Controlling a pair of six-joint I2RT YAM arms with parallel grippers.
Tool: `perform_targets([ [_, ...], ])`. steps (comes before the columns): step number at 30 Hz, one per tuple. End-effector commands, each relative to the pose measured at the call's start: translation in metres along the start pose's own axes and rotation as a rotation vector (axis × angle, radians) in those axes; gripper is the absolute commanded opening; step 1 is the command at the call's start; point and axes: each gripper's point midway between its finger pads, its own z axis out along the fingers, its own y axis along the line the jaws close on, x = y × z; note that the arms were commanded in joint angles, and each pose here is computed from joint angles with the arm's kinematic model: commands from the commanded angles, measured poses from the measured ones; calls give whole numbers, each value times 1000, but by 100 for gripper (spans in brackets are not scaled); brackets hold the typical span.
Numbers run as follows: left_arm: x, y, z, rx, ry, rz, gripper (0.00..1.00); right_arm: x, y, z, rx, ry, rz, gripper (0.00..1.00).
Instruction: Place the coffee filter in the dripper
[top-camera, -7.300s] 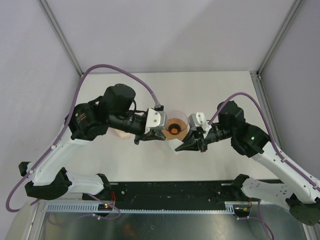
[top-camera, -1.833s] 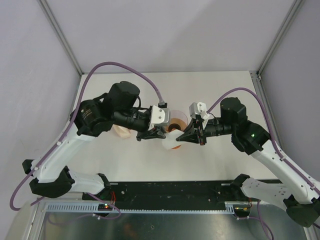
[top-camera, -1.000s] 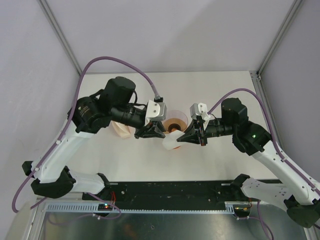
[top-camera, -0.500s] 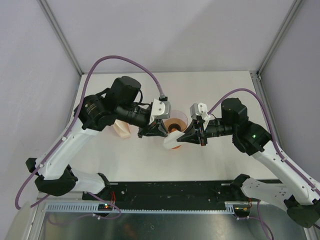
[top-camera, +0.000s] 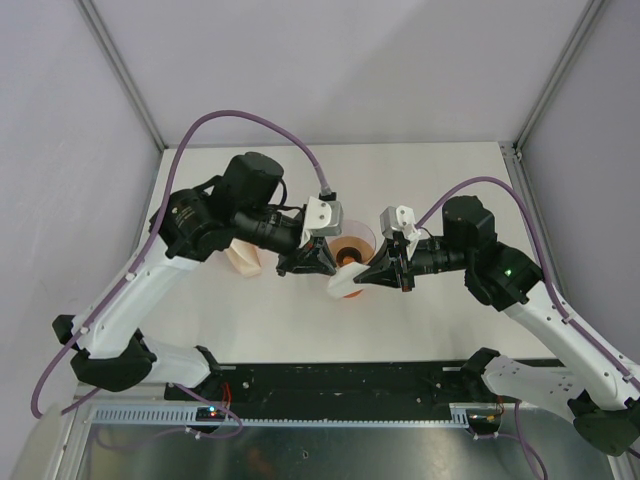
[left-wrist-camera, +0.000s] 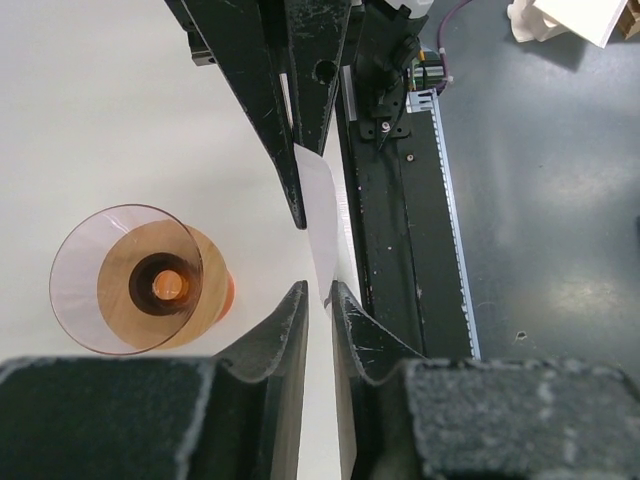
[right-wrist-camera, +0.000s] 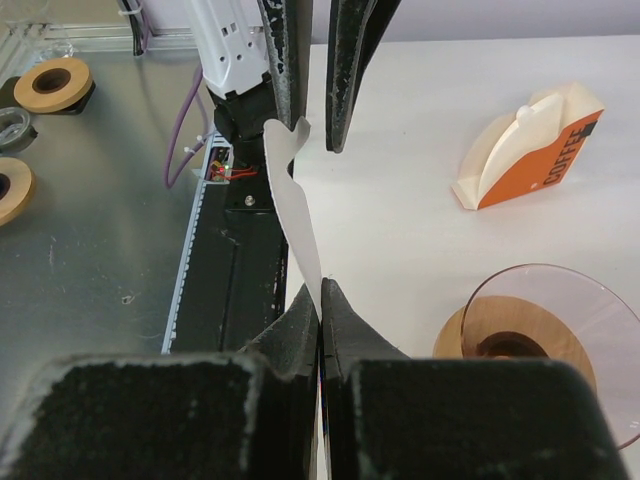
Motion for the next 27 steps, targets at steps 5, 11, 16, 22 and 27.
perform_targets([
  [5, -10, -7, -4, 23, -37, 1, 17, -21, 2, -7, 15, -38, -67, 0],
  [11, -8, -12, -2, 52, -41, -8, 11, -22, 3, -8, 10, -42, -66, 0],
  [16, -13, -9, -8, 40, -59, 8, 11, -20, 4, -9, 11, -36, -64, 0],
  [22, -12, -7, -11, 36, -65, 5, 12, -20, 6, -9, 2, -37, -65, 0],
  [27, -14, -9, -10, 52, -73, -9, 13, -20, 6, -9, 4, -37, -64, 0],
])
